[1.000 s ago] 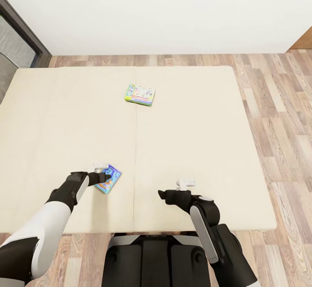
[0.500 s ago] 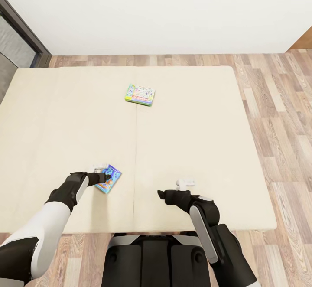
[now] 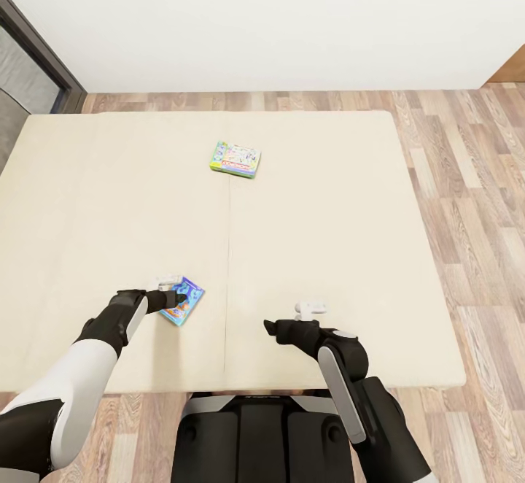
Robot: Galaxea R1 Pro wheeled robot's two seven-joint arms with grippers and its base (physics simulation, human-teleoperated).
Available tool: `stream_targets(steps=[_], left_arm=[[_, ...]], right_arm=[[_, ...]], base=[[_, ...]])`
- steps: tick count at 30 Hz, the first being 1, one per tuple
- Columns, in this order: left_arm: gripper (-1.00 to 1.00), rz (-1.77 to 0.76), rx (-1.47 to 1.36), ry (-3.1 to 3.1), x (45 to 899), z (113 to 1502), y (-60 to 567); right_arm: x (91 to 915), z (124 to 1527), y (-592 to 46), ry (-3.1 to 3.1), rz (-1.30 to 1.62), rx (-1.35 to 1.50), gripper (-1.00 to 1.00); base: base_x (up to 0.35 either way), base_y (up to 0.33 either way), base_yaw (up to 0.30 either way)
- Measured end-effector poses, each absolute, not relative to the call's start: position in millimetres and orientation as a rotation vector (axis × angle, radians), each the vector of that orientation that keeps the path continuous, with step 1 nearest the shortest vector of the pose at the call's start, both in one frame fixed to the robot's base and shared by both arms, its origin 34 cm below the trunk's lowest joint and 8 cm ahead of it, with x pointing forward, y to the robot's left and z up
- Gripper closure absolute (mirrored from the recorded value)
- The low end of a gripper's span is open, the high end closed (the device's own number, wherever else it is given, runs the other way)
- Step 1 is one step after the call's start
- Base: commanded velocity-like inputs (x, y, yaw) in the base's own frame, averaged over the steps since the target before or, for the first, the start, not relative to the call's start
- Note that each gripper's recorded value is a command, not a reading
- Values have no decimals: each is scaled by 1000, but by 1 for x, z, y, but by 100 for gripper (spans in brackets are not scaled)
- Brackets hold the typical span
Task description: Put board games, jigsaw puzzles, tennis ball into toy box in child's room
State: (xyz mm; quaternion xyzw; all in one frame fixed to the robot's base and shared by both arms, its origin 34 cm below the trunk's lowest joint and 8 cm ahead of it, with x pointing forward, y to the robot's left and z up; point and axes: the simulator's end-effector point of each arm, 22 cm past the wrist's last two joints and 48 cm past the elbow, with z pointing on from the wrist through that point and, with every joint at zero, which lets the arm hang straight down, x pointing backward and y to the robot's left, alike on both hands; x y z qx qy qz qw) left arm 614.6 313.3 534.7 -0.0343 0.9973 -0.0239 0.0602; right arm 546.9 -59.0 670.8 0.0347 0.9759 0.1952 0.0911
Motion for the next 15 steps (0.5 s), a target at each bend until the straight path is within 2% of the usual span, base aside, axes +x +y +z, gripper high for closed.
stream_targets(steps=[15], left_arm=[[-100, -74, -104, 3018, 615, 535, 313]], right_arm=[[547, 671, -58, 2900, 584, 103, -100]], base=[[0, 0, 0]])
